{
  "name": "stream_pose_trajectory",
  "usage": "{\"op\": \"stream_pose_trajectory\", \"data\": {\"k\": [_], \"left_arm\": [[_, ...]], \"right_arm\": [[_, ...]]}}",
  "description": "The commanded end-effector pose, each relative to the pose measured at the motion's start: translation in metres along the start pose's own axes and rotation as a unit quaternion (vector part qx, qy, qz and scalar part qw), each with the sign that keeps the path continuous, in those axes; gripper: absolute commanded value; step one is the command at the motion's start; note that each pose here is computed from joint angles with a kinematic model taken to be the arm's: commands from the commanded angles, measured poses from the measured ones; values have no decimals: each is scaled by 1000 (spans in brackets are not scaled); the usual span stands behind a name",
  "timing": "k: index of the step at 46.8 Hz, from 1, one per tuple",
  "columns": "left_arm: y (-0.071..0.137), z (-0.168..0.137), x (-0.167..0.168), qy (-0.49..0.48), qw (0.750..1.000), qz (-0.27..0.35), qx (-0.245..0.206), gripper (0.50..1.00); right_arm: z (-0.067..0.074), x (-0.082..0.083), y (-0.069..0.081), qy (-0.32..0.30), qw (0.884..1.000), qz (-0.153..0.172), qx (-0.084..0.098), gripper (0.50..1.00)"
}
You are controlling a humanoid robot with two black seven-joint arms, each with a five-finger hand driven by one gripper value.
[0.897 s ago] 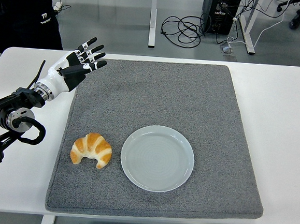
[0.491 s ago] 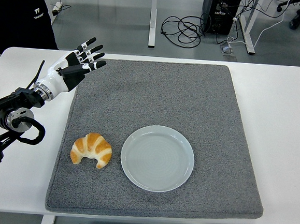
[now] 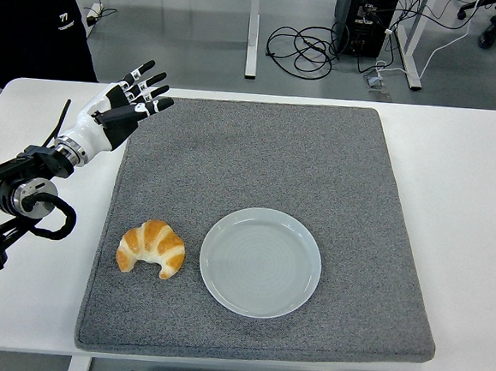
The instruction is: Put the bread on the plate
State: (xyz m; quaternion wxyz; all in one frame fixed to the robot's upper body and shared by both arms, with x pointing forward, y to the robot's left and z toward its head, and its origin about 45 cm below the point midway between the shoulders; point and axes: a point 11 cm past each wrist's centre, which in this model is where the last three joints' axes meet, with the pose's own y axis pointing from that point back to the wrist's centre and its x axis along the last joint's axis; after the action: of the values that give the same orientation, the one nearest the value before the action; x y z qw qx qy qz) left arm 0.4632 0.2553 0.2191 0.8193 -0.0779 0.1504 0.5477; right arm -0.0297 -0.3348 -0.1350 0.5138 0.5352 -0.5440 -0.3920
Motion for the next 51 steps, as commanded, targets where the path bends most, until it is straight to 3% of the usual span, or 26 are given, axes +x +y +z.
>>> {"op": "stream_pose_trajectory", "data": {"k": [1,51], "left_arm": [[0,0,0,0,1000,0,-1,968],[0,4,-12,-16,1000,-22,6,968]], "right_arm": [[0,0,0,0,1000,0,0,1000],[0,0,0,-1,1000,0,0,1000]]}}
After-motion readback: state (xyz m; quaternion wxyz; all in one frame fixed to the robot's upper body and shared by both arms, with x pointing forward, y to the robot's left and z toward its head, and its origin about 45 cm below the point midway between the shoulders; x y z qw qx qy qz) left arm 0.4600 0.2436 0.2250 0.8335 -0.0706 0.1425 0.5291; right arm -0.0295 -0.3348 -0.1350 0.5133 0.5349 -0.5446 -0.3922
